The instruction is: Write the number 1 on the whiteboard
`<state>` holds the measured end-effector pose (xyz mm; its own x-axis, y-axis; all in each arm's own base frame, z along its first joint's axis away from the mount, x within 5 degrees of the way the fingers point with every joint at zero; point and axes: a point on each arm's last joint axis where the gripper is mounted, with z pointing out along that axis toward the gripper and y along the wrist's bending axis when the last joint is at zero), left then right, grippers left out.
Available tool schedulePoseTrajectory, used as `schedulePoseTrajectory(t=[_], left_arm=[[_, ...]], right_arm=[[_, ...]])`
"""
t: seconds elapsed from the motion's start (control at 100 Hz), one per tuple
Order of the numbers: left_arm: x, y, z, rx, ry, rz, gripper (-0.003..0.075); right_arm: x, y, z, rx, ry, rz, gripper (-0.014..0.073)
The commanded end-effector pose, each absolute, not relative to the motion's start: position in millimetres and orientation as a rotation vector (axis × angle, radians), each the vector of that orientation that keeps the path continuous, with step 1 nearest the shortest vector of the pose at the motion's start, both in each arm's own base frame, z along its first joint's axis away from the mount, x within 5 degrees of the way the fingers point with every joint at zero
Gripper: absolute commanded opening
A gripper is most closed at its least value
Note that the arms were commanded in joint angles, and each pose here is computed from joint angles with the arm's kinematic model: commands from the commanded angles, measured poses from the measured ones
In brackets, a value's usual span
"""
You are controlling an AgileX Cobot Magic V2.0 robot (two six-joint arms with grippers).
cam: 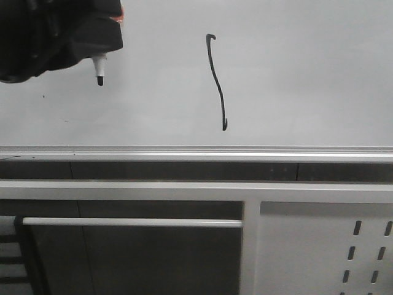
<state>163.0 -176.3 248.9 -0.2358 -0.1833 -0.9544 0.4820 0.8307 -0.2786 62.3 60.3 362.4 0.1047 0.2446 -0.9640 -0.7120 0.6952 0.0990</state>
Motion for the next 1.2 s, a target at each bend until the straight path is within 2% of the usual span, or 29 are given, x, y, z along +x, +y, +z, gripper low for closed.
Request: schedulePoseTrajectory(t=[0.0, 0.27, 0.53, 0.91, 1.19], left_arm=[[169.4, -179.4, 265.6, 0.178, 1.571, -0.641, -0.0018], [174.0, -192.1, 251.7, 0.282, 1.555, -0.599, -0.0018], [177.1, -192.4, 247.6, 0.234, 1.569, -0.61, -0.0018], [188.9, -192.9, 257.3, 0.103, 1.586, -0.627, -0.0018], [193.8, -199.5, 238.1, 0.122, 1.664, -0.592, -0.0018]], right_arm=[[63.4, 57.2, 370.8, -0.423, 1.256, 0.706, -0.0062], [63.4, 57.3, 370.5, -0.42, 1.261, 0.714, -0.0062], [62.8, 58.1, 370.1, -0.425, 1.266, 0.726, -0.0062], [62.7, 58.4, 369.8, -0.42, 1.274, 0.74, -0.0062], [62.4, 58.8, 369.6, -0.423, 1.276, 0.747, -0.0062]])
